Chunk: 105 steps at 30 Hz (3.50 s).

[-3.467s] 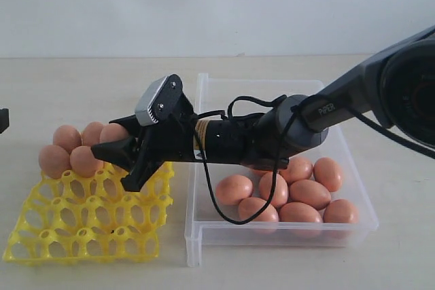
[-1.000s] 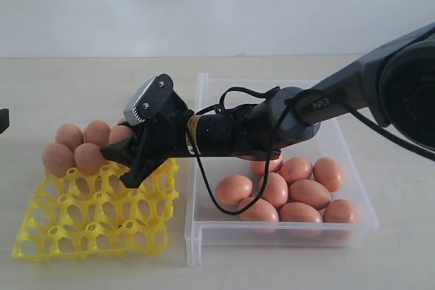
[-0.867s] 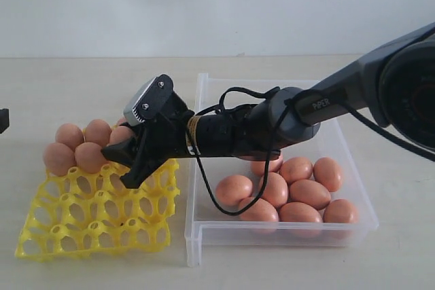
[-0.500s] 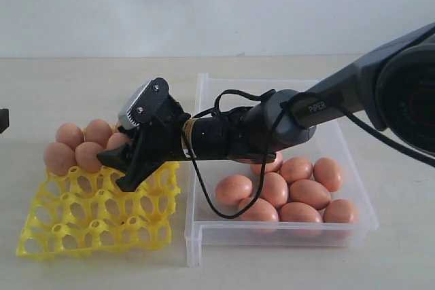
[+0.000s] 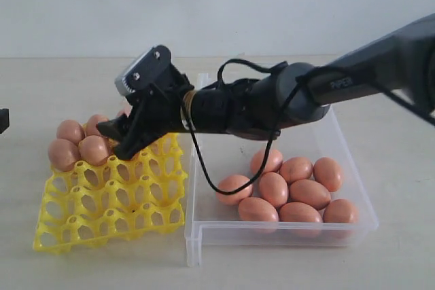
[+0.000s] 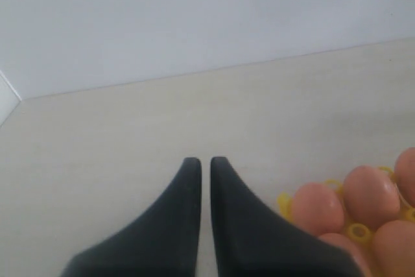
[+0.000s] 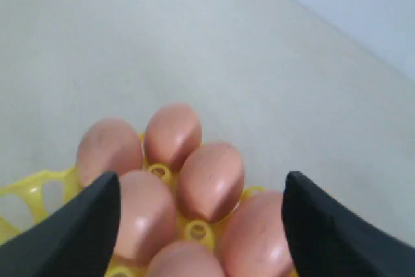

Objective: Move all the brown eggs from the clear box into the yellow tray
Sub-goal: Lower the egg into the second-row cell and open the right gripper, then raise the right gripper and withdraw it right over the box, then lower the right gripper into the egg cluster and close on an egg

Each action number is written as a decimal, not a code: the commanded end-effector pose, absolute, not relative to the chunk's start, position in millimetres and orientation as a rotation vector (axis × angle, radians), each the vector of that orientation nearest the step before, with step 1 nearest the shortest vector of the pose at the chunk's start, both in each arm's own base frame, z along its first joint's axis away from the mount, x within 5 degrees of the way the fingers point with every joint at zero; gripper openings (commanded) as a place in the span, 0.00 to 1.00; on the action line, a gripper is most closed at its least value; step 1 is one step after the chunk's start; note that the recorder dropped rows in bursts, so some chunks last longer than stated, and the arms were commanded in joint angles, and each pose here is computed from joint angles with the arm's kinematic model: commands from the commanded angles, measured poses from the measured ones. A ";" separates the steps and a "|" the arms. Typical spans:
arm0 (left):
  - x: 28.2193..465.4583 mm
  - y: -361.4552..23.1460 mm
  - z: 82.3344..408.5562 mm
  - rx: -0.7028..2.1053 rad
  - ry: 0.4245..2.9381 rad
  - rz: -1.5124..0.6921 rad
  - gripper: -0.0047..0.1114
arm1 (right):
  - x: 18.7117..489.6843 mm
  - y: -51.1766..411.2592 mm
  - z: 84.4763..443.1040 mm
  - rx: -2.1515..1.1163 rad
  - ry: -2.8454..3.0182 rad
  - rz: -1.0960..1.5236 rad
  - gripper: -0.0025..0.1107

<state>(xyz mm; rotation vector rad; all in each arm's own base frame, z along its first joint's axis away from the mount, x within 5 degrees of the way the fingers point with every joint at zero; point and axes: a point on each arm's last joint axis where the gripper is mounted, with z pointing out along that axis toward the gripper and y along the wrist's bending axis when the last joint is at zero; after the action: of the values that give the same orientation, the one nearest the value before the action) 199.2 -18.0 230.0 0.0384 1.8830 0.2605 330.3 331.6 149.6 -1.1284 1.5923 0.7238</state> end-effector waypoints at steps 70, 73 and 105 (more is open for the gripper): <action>195.9 -26.6 222.2 0.074 1.972 0.133 0.07 | 347.6 161.0 207.4 -1.010 2.604 0.513 0.02; 195.9 -26.6 222.2 0.074 1.972 0.133 0.07 | 346.0 160.3 206.8 -1.026 2.619 0.513 0.02; 196.1 -26.1 222.8 0.071 1.966 0.139 0.07 | 333.8 161.3 182.4 -1.652 2.553 0.104 0.49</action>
<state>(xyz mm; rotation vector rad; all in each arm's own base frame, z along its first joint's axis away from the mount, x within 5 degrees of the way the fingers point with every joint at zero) 197.0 -27.5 221.3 0.0864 1.9781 0.1366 335.8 162.6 180.8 -1.4970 2.6279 0.1247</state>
